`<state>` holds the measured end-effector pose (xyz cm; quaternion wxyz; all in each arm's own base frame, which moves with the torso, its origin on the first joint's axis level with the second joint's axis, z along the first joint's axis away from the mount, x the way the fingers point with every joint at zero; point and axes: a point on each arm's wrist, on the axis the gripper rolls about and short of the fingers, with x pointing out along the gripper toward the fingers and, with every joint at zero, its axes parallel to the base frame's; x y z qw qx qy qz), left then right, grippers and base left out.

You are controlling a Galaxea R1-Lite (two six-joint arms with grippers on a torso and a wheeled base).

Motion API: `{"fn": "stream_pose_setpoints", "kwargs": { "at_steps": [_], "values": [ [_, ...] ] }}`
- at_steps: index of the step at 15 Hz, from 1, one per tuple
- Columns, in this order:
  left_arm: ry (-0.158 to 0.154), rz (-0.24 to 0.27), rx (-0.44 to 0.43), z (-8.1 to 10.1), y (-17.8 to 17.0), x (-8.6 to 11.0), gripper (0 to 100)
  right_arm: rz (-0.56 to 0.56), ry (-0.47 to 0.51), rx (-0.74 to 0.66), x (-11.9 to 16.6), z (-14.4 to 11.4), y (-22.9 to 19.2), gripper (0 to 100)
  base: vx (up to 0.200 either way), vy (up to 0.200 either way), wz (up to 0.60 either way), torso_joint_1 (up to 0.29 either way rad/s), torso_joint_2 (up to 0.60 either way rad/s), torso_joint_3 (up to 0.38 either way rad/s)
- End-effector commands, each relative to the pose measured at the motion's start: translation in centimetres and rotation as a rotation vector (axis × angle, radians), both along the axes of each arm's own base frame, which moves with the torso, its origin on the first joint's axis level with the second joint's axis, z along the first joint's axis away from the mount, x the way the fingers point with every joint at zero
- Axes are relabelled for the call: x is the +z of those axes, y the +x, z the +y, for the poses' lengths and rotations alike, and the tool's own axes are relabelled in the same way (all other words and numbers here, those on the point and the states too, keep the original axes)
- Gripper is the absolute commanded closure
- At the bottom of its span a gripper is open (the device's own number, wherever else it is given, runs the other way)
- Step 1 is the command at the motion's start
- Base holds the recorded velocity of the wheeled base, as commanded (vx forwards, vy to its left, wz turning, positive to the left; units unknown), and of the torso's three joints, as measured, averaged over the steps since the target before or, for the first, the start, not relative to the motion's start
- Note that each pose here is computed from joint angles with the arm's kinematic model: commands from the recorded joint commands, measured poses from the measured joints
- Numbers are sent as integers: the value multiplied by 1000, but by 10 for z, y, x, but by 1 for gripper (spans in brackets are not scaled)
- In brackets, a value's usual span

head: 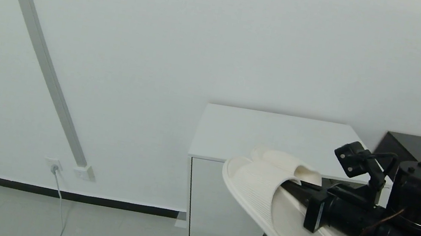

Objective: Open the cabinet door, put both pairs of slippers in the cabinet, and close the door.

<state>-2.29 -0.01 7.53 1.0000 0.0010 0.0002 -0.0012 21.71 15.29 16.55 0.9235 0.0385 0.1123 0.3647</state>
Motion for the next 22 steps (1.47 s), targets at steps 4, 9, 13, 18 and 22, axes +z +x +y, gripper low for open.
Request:
{"fn": "stream_pose_setpoints", "kwargs": {
  "at_steps": [4, 9, 13, 18, 22],
  "values": [
    [0, 1, 1, 0, 0, 0, 100, 16, -5, 36, -33, 1, 20, 100, -50, 0, 0, 2, 1, -1],
    [0, 1, 1, 0, 0, 0, 100, 9, -3, 38, -31, 1, 19, 100, 0, 0, 0, 0, 0, 0],
    [1, 1, 1, 0, 0, 0, 100, 9, -3, 40, -31, 2, 19, 100, 0, -100, 0, 2, 1, 1],
    [1, 1, 1, 0, 0, 0, 100, 17, -10, 43, -33, 2, 17, 100, 0, -200, 0, 5, 0, 2],
    [1, 1, 1, 0, 0, 0, 100, 18, -24, 48, -36, 2, 15, 100, 0, -200, 0, 6, 5, 0]
  ]
}}
